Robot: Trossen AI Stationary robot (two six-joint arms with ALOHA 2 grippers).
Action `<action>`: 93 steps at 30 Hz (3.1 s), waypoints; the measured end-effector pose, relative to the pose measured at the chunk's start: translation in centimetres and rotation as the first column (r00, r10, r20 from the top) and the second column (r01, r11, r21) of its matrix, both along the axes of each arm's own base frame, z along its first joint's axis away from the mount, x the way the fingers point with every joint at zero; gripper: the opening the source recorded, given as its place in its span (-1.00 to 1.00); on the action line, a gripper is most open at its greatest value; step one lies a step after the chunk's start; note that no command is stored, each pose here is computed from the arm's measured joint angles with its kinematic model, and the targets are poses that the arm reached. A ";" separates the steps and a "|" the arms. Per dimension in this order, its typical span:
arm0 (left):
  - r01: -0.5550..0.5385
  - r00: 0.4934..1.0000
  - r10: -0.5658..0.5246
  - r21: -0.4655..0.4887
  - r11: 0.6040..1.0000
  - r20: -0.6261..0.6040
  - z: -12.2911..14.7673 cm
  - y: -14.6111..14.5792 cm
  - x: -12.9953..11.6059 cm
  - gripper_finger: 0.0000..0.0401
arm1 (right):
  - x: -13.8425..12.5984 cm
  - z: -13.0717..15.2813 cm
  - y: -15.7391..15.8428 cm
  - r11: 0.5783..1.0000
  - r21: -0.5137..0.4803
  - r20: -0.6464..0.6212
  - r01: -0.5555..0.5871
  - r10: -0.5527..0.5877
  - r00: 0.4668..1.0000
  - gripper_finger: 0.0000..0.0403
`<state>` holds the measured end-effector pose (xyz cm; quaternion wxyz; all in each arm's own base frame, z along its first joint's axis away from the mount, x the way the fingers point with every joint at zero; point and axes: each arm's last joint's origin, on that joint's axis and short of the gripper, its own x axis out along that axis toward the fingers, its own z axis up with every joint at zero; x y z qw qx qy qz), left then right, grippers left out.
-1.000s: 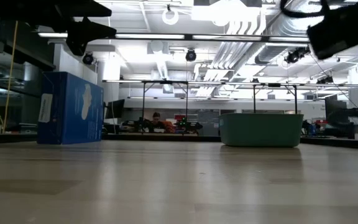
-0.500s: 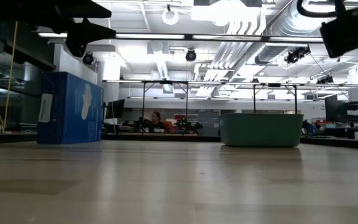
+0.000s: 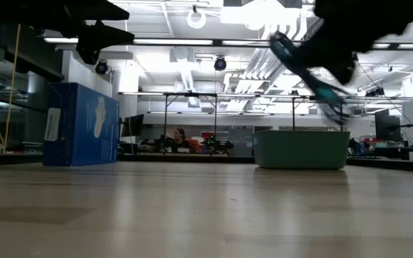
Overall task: Pick and place USB-C Cables
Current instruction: Put the blue charger cable into the green bin
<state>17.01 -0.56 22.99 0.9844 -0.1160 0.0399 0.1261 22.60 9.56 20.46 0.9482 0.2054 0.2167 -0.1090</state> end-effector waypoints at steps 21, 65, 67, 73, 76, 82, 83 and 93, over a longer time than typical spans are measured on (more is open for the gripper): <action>0.078 0.997 -0.081 0.206 0.975 0.009 -0.5 -0.4 2.3 0.01 | 3.7 4.6 -6.9 0.943 -0.312 0.438 -0.119 0.254 0.862 -0.98; 0.036 0.999 -0.041 0.186 0.982 0.025 -0.4 -0.2 2.3 0.01 | 2.5 10.7 -16.5 0.768 -0.443 -0.194 0.463 -0.586 0.786 -1.00; 0.035 0.999 -0.041 0.187 0.982 0.025 -0.4 -0.2 2.3 0.01 | 2.7 10.3 -16.9 0.778 -0.420 -0.220 0.468 -0.587 0.779 -1.00; 0.035 0.999 -0.041 0.185 0.982 0.029 -0.4 -0.2 2.3 0.01 | 4.4 6.5 -18.3 0.815 -0.416 -0.404 0.403 -0.562 0.721 -1.00; 0.035 0.999 -0.041 0.186 0.982 0.028 -0.4 -0.2 2.3 0.01 | 5.2 4.0 -19.3 0.833 -0.426 -0.514 0.352 -0.543 0.663 -1.00; 0.036 0.999 -0.042 0.194 0.980 0.026 -0.4 -0.2 2.3 0.01 | 4.8 0.6 -20.8 0.858 -0.421 -0.694 0.292 -0.513 0.506 -1.00; 0.036 0.999 -0.042 0.194 0.980 0.026 -0.4 -0.2 2.3 0.01 | 4.8 0.2 -20.9 0.862 -0.419 -0.711 0.285 -0.506 0.488 -1.00; 0.035 0.999 -0.042 0.194 0.980 0.032 -0.4 -0.2 2.3 0.01 | 4.7 -0.7 -20.8 0.937 -0.236 -0.793 0.256 -0.338 0.506 -0.97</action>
